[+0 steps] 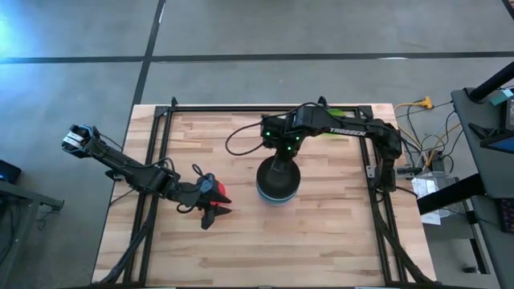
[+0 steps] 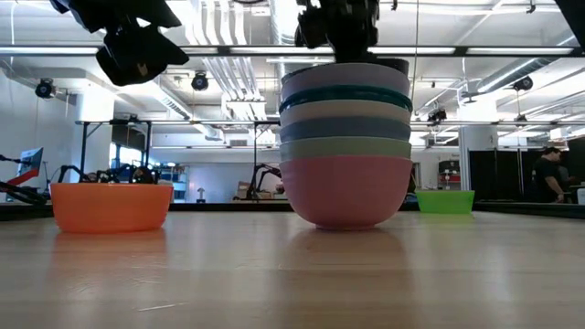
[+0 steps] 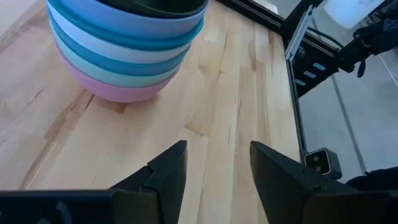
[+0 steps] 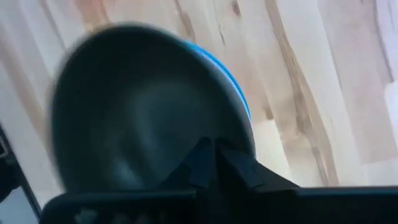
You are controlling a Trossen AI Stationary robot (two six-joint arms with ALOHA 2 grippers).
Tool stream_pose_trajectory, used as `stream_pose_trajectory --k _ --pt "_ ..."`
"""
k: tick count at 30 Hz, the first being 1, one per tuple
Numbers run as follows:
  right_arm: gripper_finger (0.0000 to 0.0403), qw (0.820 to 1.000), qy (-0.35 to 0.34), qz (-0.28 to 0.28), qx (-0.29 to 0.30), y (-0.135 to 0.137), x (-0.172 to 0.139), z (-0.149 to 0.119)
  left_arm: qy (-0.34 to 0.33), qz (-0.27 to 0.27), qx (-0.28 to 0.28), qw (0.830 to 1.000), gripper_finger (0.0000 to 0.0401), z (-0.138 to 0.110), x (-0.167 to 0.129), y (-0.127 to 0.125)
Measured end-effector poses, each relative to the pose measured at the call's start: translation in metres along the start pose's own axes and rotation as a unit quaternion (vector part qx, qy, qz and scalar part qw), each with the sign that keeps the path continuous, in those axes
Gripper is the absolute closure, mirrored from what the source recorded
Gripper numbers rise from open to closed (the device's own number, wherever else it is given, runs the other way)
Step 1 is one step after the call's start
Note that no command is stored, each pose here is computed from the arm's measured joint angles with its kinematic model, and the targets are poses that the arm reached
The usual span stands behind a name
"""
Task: Nest bowls inside each other
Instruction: Stack the black bowl on top of the violet bowl
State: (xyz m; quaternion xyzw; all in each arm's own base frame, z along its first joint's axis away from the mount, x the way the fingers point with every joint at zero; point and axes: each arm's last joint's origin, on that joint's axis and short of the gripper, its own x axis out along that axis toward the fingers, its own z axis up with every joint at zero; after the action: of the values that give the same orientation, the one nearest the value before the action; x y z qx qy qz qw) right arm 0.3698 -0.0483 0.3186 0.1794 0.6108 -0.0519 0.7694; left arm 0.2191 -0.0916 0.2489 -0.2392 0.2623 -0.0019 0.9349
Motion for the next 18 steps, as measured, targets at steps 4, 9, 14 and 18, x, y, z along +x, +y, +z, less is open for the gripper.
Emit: stream_pose_trajectory --k 4,9,14,18 --pt "0.0393 1.0 0.016 -0.002 0.002 -0.002 0.009 -0.004 0.001 0.001 -0.011 1.0 0.0241 0.0 0.0 0.0" --pt "0.0394 1.0 0.006 0.003 0.003 0.001 0.002 -0.005 0.001 0.001 -0.012 1.0 0.0241 0.0 0.0 0.0" --pt "0.0394 1.0 -0.012 0.008 0.0 0.005 -0.013 -0.008 0.001 0.001 -0.012 1.0 0.0241 0.0 0.0 0.0" --pt "0.0394 1.0 -0.006 0.008 0.003 0.006 -0.021 -0.024 0.001 0.001 -0.024 1.0 0.0241 0.0 0.0 0.0"
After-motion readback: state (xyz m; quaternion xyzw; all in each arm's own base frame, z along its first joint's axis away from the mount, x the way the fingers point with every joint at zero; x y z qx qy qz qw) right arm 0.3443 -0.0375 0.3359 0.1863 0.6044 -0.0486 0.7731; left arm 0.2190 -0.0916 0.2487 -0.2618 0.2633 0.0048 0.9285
